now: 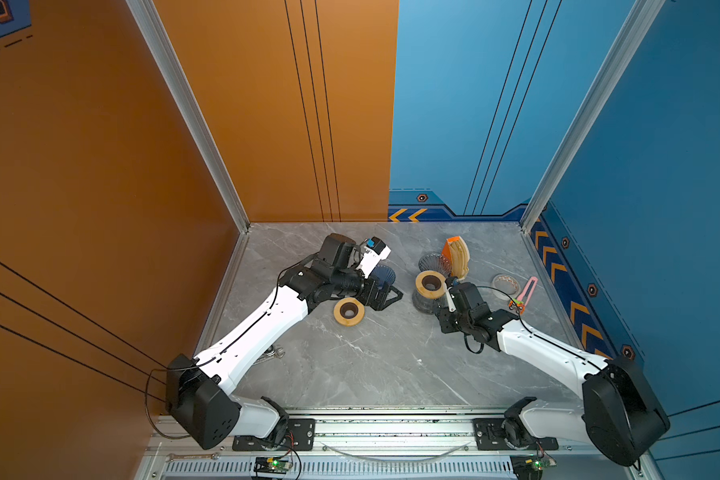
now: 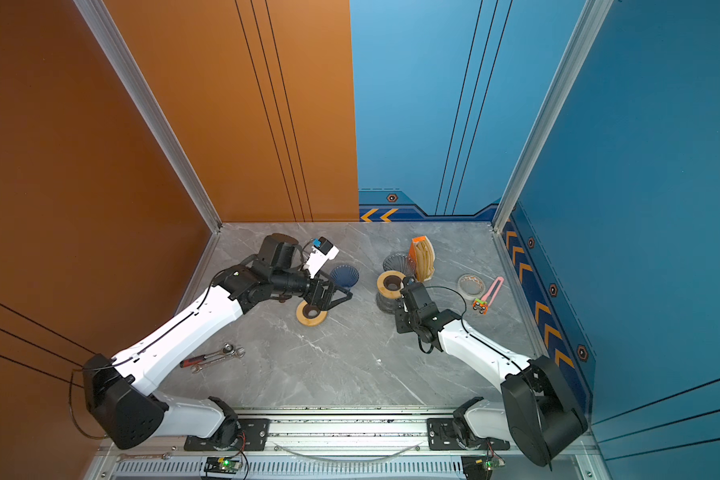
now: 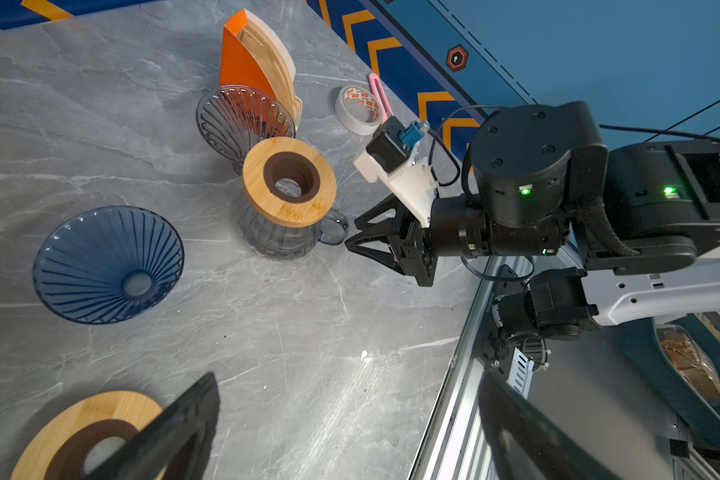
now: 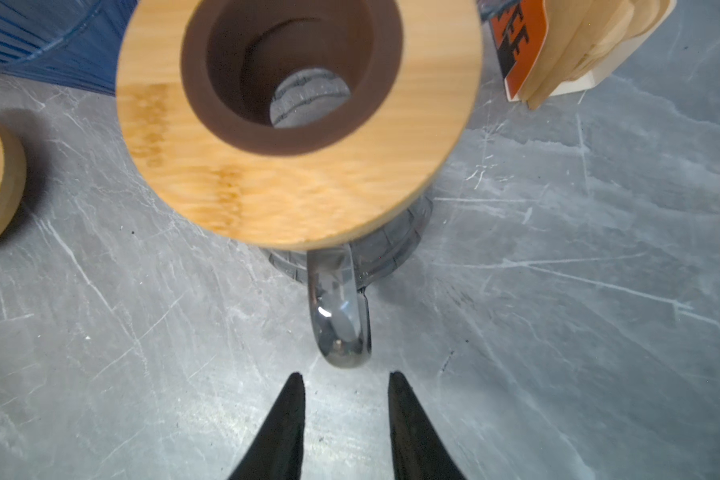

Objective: Place the coffee filter in the dripper

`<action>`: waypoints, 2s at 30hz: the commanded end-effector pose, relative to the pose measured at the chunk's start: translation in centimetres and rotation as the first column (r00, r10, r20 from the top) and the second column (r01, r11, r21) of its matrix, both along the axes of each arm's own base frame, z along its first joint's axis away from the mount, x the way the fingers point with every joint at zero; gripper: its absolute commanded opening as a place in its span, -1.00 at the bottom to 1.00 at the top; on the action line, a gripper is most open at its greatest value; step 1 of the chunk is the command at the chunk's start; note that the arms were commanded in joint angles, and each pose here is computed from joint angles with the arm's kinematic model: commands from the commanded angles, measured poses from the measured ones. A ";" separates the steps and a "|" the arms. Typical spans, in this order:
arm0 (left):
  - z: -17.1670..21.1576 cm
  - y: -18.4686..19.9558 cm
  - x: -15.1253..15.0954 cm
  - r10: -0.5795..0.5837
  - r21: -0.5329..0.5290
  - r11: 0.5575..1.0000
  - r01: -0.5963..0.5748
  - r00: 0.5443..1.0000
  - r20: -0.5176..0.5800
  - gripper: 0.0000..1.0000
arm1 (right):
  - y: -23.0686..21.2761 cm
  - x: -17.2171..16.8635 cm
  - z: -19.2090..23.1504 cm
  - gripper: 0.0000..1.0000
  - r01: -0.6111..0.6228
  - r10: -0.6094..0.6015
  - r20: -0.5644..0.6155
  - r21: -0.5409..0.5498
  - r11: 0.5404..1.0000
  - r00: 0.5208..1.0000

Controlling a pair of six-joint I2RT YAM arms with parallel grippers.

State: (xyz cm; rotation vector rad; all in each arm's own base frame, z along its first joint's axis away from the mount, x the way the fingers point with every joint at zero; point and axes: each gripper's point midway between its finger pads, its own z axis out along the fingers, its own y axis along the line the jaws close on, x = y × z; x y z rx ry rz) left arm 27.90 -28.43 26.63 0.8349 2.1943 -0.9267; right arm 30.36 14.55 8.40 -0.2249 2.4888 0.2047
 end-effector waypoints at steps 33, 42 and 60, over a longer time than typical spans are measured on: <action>5.2 3.4 -0.6 0.104 -0.032 0.995 -0.100 0.968 0.229 0.95 | 3.1 1.8 0.6 -0.69 -0.089 0.100 0.064 -0.158 0.983 0.993; 6.0 4.2 -1.1 0.084 -0.038 0.996 -0.078 0.969 0.233 0.95 | 6.0 -1.5 0.4 -0.69 -0.150 0.161 0.068 -0.153 0.977 0.985; 5.8 4.4 -0.8 0.089 -0.040 0.996 -0.082 0.974 0.211 0.95 | 6.0 -6.0 0.5 -0.44 -0.132 0.140 0.075 -0.102 0.986 0.987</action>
